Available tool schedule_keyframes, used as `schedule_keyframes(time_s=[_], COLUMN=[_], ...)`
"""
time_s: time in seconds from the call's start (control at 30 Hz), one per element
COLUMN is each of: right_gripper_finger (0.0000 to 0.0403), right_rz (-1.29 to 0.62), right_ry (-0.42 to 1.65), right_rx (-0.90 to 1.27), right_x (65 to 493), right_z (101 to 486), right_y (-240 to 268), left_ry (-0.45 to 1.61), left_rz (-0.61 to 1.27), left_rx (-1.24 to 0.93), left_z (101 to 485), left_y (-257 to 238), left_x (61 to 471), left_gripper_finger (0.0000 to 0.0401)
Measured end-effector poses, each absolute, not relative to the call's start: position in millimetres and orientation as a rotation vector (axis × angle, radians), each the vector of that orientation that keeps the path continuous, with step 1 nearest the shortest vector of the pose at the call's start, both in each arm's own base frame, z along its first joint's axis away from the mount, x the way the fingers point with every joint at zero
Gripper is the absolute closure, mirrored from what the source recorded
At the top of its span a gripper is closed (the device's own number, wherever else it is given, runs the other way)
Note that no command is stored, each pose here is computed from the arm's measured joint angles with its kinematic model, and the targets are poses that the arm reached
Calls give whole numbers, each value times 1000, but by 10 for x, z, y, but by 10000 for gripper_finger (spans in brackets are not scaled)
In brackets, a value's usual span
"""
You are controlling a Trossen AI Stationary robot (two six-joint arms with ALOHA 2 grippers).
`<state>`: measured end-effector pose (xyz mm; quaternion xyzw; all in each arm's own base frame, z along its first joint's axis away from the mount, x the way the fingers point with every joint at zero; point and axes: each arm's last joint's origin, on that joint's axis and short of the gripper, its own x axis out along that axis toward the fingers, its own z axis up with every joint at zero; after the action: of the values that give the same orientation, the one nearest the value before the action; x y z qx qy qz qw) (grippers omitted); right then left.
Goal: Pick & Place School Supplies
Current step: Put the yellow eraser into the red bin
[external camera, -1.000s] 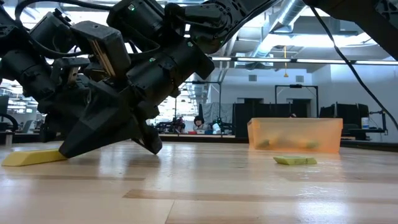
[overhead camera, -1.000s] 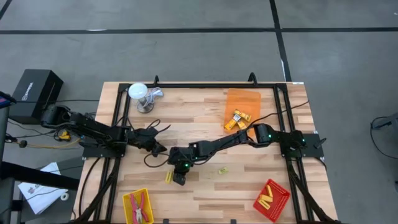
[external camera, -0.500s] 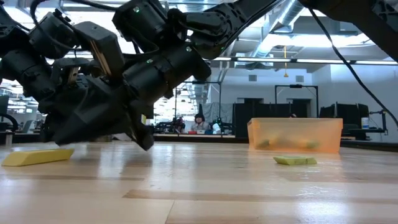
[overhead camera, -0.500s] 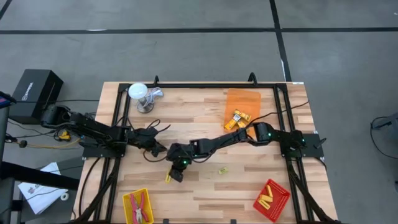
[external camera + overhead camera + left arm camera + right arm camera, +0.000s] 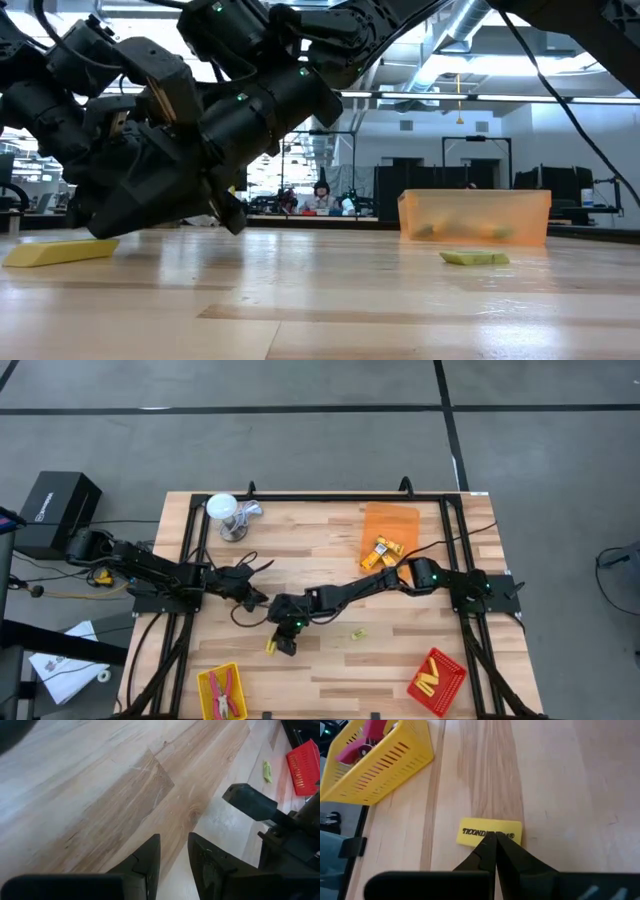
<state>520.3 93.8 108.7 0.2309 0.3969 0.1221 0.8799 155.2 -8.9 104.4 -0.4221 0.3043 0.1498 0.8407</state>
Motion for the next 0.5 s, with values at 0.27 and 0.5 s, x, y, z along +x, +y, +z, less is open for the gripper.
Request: schedule_keyframes(time_s=[0.27,0.5], right_gripper_finger=[403,403], right_rz=[248,212], right_ry=[859,918], right_rx=[490,495], right_x=[5142,5000], right_z=[1002,790], right_y=[885,879], left_ry=[665,673], left_rz=[331,334], left_rx=[-897,-921], left_z=[996,960], left_y=[-87,-87], left_x=[1509,1474], left_gripper_finger=[306,306])
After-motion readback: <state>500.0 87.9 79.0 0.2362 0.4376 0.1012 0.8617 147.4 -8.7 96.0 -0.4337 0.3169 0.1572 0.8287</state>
